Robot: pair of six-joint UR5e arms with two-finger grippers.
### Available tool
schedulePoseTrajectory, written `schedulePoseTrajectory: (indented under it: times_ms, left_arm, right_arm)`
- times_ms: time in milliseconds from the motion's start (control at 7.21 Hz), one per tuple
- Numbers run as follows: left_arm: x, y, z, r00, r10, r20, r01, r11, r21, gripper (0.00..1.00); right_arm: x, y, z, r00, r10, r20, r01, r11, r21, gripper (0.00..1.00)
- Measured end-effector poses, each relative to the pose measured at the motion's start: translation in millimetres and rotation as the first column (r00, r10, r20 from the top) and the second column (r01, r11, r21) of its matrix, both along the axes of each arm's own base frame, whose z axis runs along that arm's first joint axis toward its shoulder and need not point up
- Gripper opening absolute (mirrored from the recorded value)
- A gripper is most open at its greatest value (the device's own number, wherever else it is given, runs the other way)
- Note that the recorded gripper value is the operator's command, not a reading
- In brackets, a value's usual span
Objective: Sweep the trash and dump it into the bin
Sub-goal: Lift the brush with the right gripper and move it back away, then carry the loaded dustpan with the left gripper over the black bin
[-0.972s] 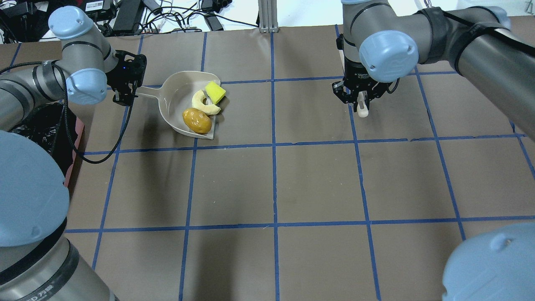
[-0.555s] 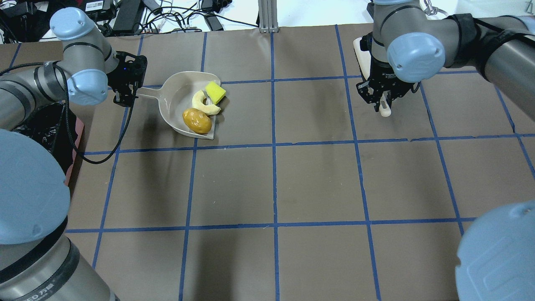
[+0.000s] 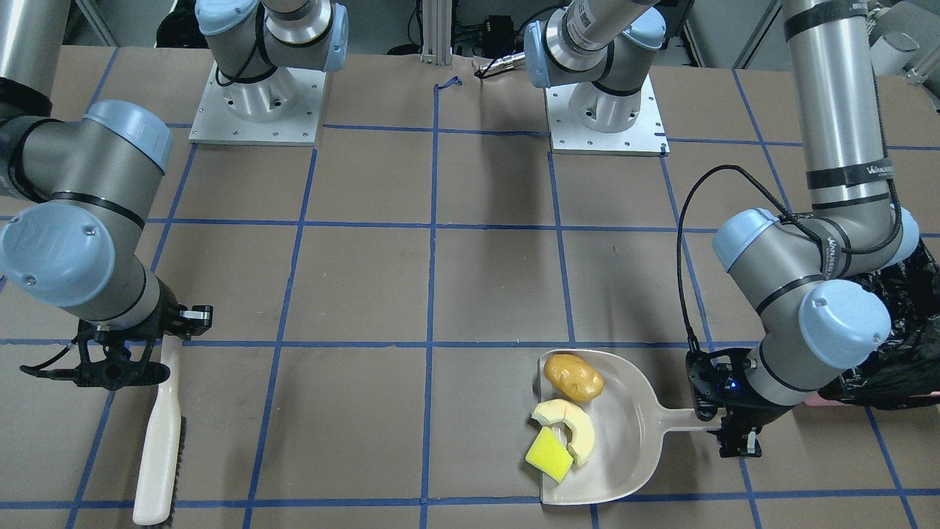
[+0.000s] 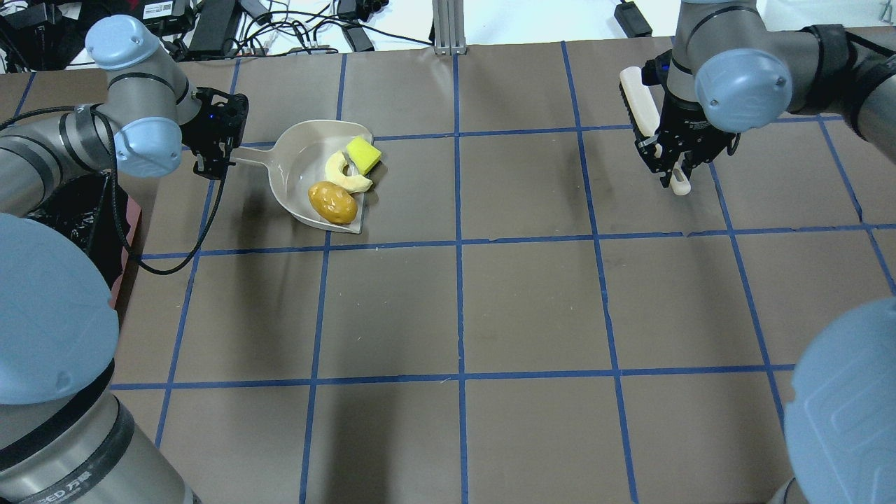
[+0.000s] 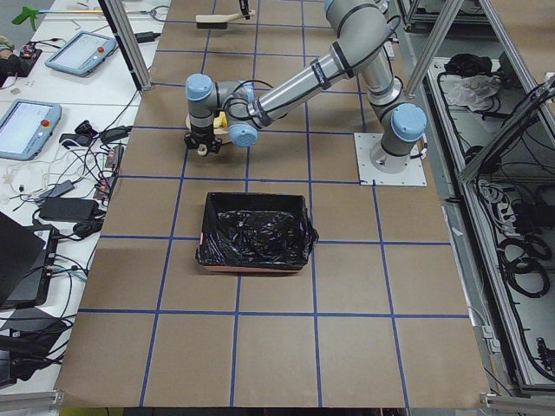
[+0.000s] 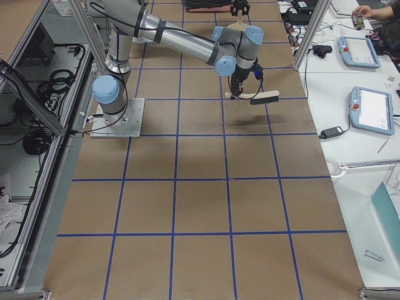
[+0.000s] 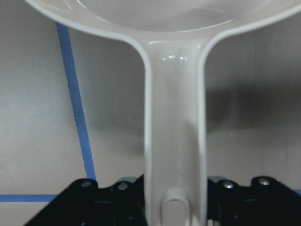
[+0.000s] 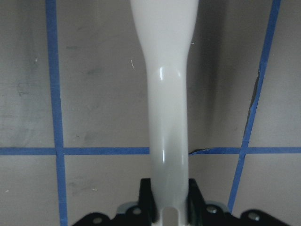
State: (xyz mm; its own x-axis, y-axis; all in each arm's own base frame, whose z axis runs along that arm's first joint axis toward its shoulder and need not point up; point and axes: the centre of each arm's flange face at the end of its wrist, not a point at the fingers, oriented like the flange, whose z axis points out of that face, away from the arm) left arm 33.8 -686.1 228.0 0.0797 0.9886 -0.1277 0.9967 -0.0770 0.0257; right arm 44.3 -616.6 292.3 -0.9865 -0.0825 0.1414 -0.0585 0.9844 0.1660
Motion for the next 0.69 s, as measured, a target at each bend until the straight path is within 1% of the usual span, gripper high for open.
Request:
schedulePoseTrajectory:
  times_ms: [416,694]
  left_arm:
    - [-0.1,-0.4,0.8,1.0,0.002,-0.022,-0.002,1.0,-0.007,0.0]
    - [3.3,0.3,-1.1,0.998,0.006,-0.057,-0.007,1.0,-0.012,0.0]
  right_arm:
    - [-37.0,3.8,-14.3,1.0,-0.006,0.011,0.006,1.0,0.003,0.0]
    - [-43.0,4.9,-20.1,1.0,-0.001,0.012,0.001,1.0,-0.005,0.0]
